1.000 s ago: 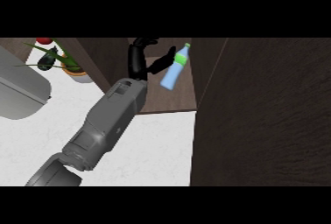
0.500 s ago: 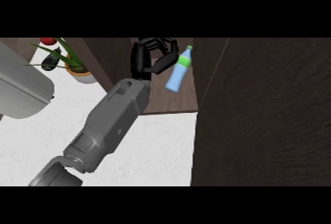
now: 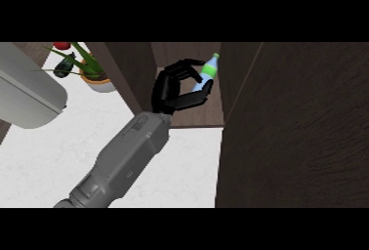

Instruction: Pick up the bottled water, place it into the cabinet and close the cabinet

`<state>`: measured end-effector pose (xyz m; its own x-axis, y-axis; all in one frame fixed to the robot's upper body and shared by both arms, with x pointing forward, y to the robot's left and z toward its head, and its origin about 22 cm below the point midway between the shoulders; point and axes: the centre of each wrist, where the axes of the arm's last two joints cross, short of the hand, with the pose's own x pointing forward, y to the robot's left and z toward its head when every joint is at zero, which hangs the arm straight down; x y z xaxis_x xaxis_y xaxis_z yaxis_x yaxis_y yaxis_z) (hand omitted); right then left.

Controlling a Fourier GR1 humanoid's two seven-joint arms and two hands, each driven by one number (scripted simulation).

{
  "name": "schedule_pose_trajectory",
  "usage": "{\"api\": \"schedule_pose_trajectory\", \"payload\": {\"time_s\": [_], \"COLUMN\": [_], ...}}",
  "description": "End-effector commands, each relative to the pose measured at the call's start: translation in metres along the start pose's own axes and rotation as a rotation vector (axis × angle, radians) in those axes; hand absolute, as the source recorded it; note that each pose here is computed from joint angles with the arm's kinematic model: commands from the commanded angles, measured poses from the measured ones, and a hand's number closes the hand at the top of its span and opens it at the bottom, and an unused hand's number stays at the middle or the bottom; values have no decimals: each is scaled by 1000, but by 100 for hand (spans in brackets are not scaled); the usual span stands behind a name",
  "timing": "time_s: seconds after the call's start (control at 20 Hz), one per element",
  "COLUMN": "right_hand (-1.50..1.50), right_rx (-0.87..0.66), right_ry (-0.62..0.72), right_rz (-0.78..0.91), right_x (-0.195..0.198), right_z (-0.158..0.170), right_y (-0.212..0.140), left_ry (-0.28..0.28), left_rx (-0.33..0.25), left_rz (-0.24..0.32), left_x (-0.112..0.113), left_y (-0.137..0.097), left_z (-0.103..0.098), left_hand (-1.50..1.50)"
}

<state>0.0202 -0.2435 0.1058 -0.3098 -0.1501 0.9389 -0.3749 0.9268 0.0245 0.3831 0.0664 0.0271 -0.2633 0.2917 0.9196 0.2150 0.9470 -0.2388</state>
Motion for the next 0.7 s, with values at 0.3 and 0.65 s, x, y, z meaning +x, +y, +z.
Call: {"api": "schedule_pose_trajectory", "payload": {"time_s": [0.3,0.65], "right_hand": [-150,-150], "right_rx": [-35,1], "right_ry": [-35,-28], "right_rz": [63,91], "right_x": [37,32], "right_z": [-11,-8], "right_y": [17,14], "left_ry": [116,88], "left_rx": [-111,10], "left_rz": [170,134], "left_x": [-20,10], "left_y": [-25,32], "left_z": [113,181], "left_hand": [-150,-150]}}
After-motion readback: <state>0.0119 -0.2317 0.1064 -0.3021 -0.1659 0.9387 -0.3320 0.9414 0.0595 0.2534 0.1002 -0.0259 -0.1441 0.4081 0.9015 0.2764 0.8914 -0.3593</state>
